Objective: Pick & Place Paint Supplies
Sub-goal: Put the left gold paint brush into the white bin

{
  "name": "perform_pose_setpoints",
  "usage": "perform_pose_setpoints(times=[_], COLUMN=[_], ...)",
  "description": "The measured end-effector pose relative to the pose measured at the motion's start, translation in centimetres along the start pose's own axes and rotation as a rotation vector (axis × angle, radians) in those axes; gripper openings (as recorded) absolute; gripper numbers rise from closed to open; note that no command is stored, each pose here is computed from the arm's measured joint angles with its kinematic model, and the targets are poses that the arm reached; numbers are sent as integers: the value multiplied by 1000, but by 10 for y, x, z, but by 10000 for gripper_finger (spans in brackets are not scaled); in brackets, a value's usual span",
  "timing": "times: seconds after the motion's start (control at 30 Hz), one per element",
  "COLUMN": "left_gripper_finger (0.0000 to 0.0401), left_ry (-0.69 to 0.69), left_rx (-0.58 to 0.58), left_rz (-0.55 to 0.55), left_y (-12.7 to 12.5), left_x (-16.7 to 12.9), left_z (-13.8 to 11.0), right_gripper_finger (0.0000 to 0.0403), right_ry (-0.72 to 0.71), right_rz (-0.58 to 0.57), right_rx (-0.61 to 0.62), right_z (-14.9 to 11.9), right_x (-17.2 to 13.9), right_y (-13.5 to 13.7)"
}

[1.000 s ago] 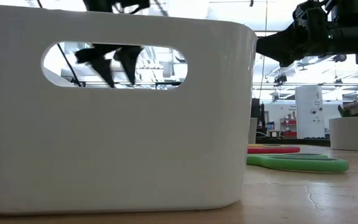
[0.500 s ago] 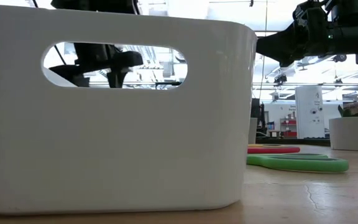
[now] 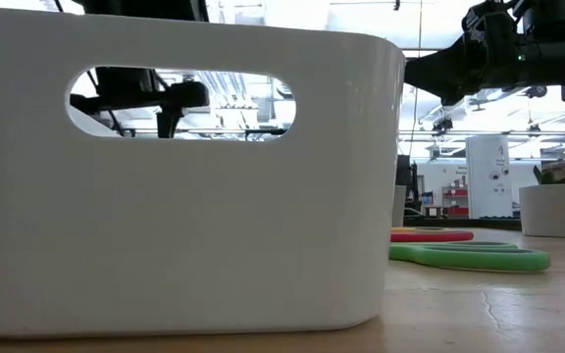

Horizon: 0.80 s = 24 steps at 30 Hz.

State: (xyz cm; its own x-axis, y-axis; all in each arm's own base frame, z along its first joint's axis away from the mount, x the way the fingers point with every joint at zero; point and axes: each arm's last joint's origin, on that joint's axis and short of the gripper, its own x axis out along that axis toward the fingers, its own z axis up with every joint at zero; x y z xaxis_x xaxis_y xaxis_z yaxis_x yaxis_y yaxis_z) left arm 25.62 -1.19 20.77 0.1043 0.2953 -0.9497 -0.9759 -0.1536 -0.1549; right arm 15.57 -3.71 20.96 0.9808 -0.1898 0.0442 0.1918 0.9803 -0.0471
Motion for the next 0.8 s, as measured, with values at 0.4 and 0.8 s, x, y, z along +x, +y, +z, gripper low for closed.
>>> perform_pose_setpoints(times=[0.4,0.8], left_gripper_finger=[243,232], left_ry=[-51,-238], left_rx=[2,106], left_rz=[91,44], left_y=[-12,-9], left_x=[41,50], left_z=[-25,-21], right_gripper_finger=[193,193], right_ry=[0,0], right_rz=[1,1], right_rx=[0,0], right_z=[0,0], right_x=[0,0], right_y=[0,0])
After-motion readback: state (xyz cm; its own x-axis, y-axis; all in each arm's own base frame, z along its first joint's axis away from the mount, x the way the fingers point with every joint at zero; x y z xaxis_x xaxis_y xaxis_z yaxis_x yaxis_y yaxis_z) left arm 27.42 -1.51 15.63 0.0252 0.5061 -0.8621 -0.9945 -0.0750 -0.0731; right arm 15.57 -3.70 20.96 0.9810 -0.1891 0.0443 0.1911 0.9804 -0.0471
